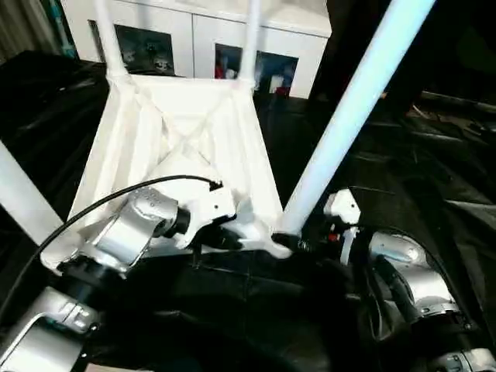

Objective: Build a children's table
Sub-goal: Rotate leg to tighten

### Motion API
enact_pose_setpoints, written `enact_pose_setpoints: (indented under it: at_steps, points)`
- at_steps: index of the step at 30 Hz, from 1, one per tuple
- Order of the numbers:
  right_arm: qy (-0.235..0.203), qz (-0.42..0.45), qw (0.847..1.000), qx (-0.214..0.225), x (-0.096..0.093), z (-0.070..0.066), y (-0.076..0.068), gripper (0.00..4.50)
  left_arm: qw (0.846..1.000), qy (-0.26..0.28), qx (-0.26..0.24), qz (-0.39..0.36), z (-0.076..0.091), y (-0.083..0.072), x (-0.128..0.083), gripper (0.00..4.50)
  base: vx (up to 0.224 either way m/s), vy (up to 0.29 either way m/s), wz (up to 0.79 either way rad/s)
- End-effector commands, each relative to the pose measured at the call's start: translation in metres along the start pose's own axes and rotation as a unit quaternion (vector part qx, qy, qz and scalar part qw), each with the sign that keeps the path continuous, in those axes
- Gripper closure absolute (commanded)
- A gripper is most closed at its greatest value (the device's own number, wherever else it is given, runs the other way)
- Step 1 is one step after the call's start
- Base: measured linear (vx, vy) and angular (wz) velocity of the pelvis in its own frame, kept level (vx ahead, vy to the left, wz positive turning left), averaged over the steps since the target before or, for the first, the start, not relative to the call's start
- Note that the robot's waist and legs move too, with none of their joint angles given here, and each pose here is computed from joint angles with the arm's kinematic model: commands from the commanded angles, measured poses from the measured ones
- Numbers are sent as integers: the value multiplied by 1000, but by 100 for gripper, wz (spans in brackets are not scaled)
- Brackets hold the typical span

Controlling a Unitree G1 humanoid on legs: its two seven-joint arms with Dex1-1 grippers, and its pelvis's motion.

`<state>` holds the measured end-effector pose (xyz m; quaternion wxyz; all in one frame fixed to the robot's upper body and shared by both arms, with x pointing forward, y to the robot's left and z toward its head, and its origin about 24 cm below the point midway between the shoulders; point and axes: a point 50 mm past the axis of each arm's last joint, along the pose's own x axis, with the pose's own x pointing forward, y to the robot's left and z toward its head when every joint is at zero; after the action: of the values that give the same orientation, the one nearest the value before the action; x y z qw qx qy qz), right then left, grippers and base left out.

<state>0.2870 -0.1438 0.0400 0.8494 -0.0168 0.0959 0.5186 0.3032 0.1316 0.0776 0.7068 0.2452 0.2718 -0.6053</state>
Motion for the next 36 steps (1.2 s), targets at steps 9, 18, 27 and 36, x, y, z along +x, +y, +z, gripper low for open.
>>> enact_pose_setpoints:
  at_steps: [9, 18, 27, 36]
  points:
    - [15, 4, 1000, 2, -1, -1, -3, 197, 998, 22, -34, -38, -15, -14, 11, 450, 0, 0, 0]
    - [16, -113, 993, 26, 6, -12, -14, 201, 998, 11, -56, 20, -10, -4, 24, 450, 0, 0, 0]
    - [9, -309, 946, 100, 47, -29, -6, 204, 987, -6, -98, 127, 20, 18, 66, 450, 0, 0, 0]
    - [-48, -333, 932, 133, 71, -14, 1, 149, 988, 7, -70, 140, 26, 22, 76, 450, 0, 0, 0]
